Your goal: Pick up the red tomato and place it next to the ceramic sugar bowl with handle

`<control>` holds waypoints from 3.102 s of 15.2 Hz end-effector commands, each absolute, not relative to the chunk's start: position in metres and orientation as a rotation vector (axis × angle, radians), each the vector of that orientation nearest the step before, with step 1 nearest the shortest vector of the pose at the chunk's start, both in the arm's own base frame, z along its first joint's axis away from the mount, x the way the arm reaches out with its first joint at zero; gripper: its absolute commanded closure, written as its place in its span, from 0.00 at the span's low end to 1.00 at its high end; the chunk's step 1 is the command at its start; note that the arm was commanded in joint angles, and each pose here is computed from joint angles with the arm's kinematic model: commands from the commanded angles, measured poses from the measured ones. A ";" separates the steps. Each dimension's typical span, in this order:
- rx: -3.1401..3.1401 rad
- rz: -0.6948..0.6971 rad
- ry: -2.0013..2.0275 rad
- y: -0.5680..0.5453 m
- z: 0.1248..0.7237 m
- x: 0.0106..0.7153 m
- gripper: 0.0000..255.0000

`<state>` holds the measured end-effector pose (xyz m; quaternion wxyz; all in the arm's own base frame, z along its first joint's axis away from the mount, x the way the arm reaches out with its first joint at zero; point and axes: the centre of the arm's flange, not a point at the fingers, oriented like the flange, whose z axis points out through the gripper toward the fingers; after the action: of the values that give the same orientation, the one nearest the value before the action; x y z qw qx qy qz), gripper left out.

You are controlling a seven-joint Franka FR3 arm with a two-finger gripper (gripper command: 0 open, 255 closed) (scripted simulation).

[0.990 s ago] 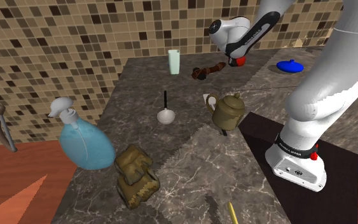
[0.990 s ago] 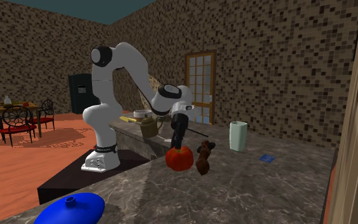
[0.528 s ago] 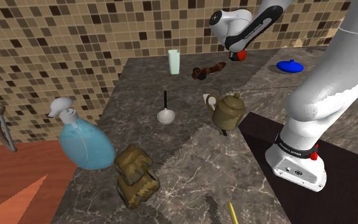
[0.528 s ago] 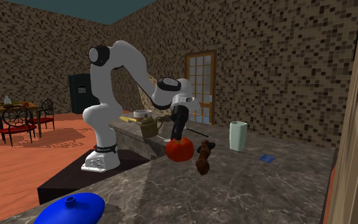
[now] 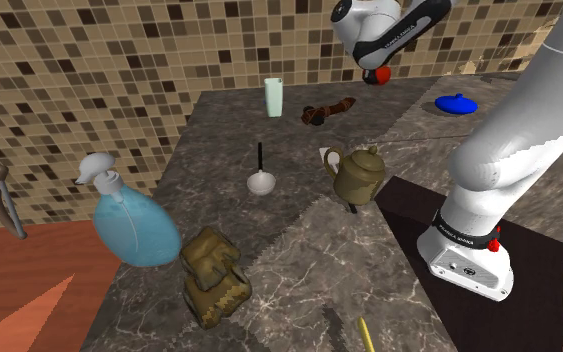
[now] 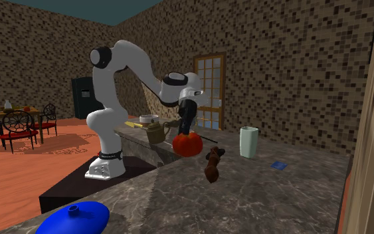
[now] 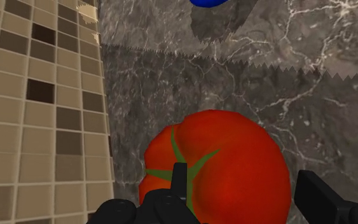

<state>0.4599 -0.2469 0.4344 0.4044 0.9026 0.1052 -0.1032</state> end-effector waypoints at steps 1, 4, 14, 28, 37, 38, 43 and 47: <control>2.279 -0.261 0.266 -0.247 0.445 0.460 1.00; 2.279 -0.261 0.266 -0.247 0.461 0.460 1.00; 2.279 -0.261 0.266 -0.247 0.514 0.460 1.00; 2.279 -0.261 0.266 -0.130 0.539 0.442 1.00; 2.279 -0.261 0.266 -0.012 0.539 0.424 1.00; 2.279 -0.261 0.266 0.001 0.539 0.422 1.00; 2.279 -0.261 0.266 0.066 0.539 0.412 1.00; 2.279 -0.261 0.266 0.118 0.539 0.404 1.00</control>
<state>0.4078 0.1054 0.5386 0.4042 0.9027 0.1057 -0.1029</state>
